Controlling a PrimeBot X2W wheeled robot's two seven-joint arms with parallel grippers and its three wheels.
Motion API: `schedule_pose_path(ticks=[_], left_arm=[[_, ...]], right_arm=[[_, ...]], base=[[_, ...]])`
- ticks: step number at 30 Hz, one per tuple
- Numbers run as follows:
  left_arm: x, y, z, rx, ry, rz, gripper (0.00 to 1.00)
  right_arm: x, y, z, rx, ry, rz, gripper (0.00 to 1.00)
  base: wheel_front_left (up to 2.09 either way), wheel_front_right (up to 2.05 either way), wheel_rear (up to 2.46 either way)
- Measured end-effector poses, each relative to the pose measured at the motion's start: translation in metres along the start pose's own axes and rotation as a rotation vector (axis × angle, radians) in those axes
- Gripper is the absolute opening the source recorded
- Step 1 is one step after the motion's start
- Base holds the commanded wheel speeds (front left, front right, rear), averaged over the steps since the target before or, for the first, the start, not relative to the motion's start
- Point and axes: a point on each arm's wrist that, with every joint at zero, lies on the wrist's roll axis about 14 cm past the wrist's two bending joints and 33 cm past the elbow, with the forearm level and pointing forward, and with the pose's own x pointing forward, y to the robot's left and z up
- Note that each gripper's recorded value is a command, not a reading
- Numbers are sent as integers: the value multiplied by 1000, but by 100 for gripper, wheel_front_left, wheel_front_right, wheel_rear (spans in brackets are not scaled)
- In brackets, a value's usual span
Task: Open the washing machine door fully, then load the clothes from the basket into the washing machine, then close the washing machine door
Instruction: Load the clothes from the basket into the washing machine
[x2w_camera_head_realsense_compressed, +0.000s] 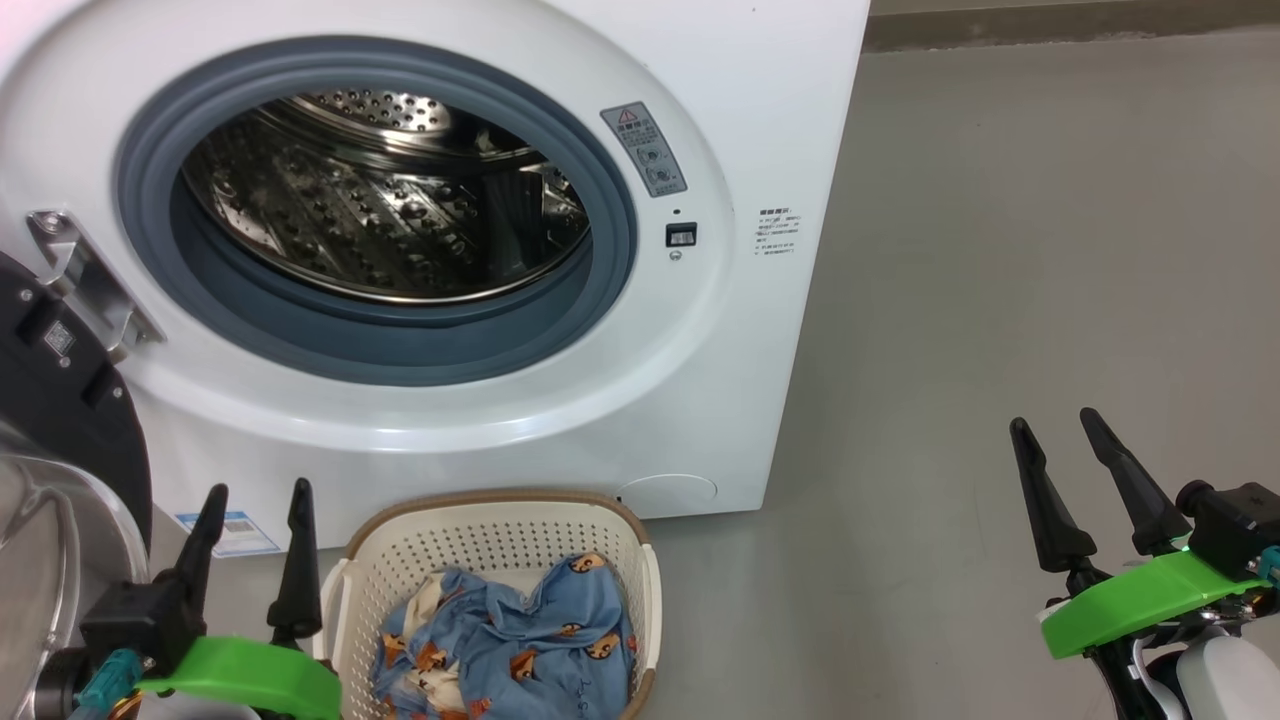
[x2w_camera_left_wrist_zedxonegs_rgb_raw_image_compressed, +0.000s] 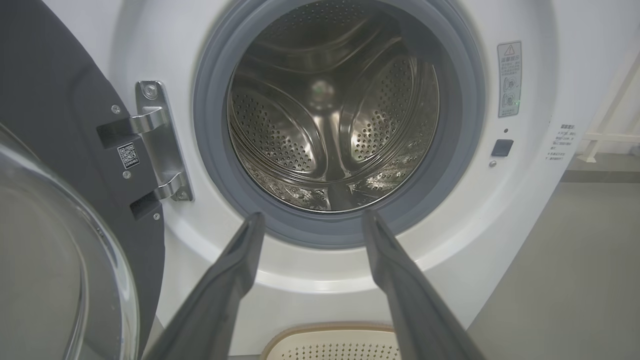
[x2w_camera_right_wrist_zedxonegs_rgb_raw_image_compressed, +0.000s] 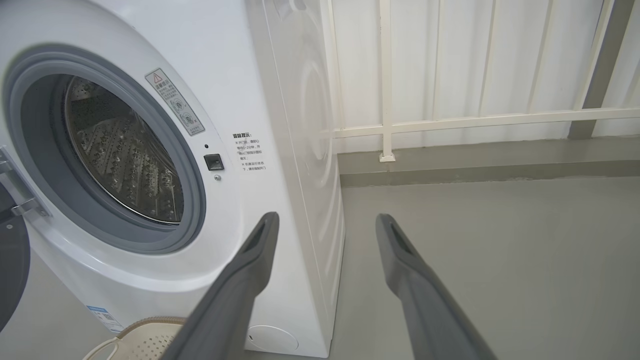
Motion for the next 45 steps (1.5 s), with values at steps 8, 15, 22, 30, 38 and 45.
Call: schedule_pose_path(ticks=[8,15,22,30,38,45], left_arm=[[6,-3,-8,-2,19,-8,100],[16,-9,-21,-9,50,-21,100],[30,-14,-37,-12,90,-34,100],[44,-18,-69,-23,167,-49,100],[53,-15,-118,-46,301,-45,100],[59,-15,-164,-49,428,-54,100]], right_arm=[[5,-2,-5,0,12,-3,100],[7,-7,-15,0,38,-16,100],[14,-12,-23,2,51,-28,100],[20,-20,-42,10,93,-52,100],[36,-24,-58,21,116,-60,100],[49,-25,-76,37,141,-63,100]], base=[[0,0,0],[0,0,0],[0,0,0],[0,0,0],[0,0,0],[0,0,0]])
